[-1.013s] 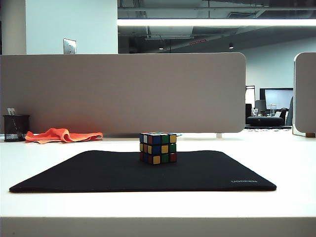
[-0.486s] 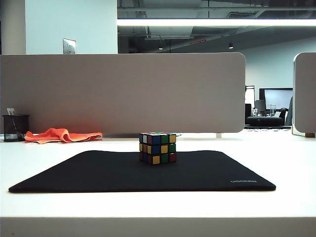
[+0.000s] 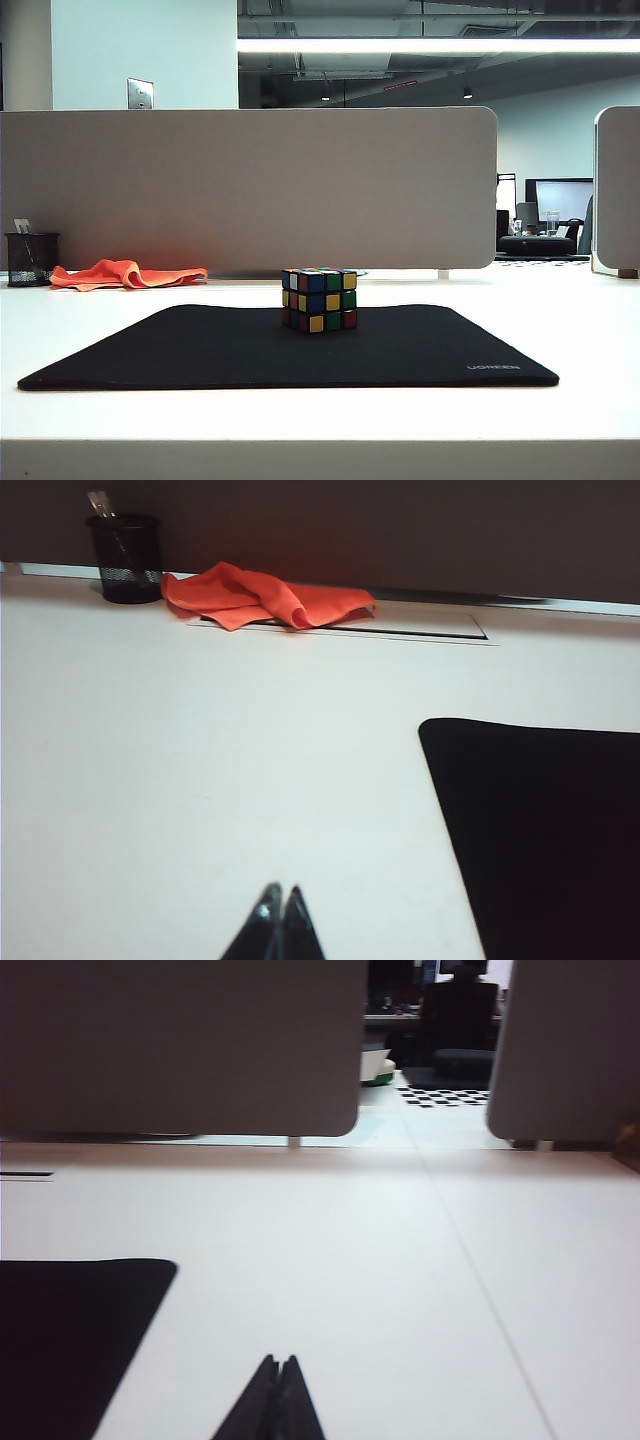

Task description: Pick up the cube on the right side of the mouse pad, then place it in the center of the mouse pad.

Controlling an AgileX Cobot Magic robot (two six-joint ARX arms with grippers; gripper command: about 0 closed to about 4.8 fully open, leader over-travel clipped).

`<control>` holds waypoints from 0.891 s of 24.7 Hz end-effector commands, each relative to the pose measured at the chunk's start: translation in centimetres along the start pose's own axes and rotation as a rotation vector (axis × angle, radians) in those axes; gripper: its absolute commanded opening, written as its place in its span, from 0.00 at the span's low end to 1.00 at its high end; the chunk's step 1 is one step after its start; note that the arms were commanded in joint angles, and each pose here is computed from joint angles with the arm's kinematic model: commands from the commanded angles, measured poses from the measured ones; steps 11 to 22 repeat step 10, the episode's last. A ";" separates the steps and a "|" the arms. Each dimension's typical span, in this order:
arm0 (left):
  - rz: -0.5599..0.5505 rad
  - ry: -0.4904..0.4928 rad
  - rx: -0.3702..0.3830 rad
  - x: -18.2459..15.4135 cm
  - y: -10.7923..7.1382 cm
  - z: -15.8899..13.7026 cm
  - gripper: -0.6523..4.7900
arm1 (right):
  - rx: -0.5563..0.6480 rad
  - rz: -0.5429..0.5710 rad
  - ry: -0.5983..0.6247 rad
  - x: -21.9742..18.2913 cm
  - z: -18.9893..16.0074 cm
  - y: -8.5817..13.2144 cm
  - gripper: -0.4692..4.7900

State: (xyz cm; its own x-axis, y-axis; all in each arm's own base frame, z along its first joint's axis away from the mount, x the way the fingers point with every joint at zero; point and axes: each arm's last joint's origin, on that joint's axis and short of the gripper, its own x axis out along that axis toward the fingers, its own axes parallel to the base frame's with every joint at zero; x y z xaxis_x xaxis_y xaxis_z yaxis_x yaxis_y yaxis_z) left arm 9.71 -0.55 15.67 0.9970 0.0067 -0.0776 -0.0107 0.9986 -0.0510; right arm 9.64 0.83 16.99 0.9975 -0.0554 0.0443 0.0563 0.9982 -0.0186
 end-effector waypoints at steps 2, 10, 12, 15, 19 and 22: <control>0.001 -0.015 -0.003 0.0 0.0 0.2 0.11 | -0.003 -0.052 -0.009 0.0 0.2 -0.5 0.09; 0.001 -0.015 -0.003 0.0 0.0 0.2 0.11 | -0.004 -0.067 -0.007 0.0 0.1 -0.6 0.09; 0.001 -0.015 -0.003 0.0 0.0 0.2 0.11 | -0.004 -0.067 -0.007 0.0 0.1 -0.6 0.09; 0.001 -0.015 -0.003 0.0 0.0 0.2 0.11 | -0.004 -0.067 -0.007 0.0 0.1 -0.6 0.09; 0.001 -0.015 -0.003 0.0 0.0 0.2 0.11 | -0.004 -0.067 -0.007 0.0 0.1 -0.6 0.09; 0.001 -0.015 -0.003 0.0 0.0 0.2 0.11 | -0.004 -0.067 -0.007 0.0 0.1 -0.6 0.09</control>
